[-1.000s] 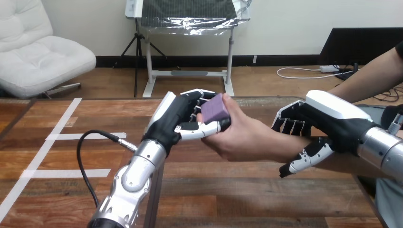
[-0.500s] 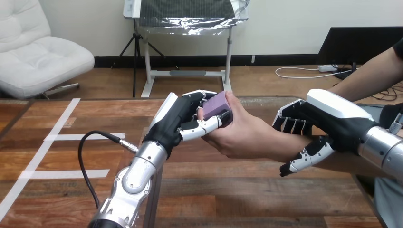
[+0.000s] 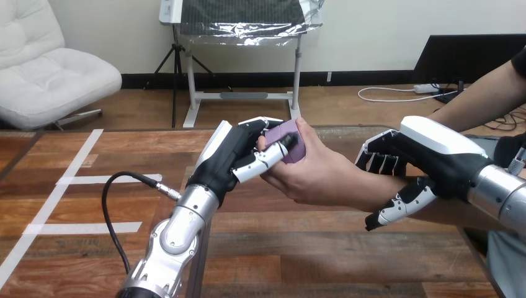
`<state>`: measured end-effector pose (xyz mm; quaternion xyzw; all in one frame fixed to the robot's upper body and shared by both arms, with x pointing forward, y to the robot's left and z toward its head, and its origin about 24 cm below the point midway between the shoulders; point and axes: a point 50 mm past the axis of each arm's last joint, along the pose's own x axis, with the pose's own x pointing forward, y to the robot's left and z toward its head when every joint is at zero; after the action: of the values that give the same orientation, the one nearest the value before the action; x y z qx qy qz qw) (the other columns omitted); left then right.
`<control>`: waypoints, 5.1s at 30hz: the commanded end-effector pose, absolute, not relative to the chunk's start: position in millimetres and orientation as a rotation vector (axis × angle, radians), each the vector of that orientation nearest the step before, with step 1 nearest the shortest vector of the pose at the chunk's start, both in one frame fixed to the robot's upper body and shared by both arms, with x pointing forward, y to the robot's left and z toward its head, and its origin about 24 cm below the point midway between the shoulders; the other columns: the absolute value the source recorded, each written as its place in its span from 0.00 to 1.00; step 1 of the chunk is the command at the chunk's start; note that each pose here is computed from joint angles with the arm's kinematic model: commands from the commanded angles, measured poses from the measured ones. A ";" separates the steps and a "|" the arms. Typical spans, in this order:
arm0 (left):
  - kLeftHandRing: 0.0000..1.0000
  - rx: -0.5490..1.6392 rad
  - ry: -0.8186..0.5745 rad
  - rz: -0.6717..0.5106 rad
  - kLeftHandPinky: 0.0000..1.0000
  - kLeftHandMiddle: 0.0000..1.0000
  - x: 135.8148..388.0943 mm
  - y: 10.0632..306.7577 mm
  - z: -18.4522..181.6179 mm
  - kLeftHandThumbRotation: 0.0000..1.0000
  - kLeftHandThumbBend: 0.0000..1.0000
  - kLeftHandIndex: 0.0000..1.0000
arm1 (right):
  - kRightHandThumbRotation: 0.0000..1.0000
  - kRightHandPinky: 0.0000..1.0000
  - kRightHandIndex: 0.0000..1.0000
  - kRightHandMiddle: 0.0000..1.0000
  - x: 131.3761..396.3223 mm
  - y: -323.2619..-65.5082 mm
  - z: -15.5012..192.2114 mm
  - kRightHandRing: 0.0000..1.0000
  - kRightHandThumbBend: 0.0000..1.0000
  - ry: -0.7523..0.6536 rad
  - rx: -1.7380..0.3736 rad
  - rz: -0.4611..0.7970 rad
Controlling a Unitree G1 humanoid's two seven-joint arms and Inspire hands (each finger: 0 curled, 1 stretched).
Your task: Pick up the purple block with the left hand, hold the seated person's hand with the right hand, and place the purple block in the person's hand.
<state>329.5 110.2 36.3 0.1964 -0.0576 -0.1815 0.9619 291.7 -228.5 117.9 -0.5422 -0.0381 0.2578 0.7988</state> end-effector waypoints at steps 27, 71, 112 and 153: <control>0.68 0.403 -0.184 -0.261 0.64 0.68 338.1 125.4 47.3 1.00 0.54 0.68 | 0.07 0.44 0.57 0.53 287.5 -224.6 100.0 0.49 0.87 -0.040 -1.110 0.595; 0.76 0.343 -0.287 -0.219 0.69 0.78 317.6 128.3 50.0 1.00 0.84 0.75 | 0.57 0.58 0.80 0.77 278.3 -227.5 97.3 0.73 0.88 -0.108 -1.090 0.542; 0.87 0.206 -0.491 -0.036 0.87 0.84 241.9 158.6 92.1 1.00 0.75 0.80 | 1.00 0.86 0.95 0.94 269.9 -216.2 99.4 0.93 1.00 -0.336 -0.543 0.362; 0.86 0.009 -0.527 -0.014 0.83 0.82 164.7 172.2 113.3 1.00 0.77 0.77 | 0.95 0.87 0.89 0.90 209.2 -185.5 128.0 0.89 0.97 -0.611 -0.053 0.355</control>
<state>166.2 174.8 84.2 0.0303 -0.1889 -0.0054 0.9815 213.8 -191.7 87.2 -0.0617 -0.1972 0.1830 0.9611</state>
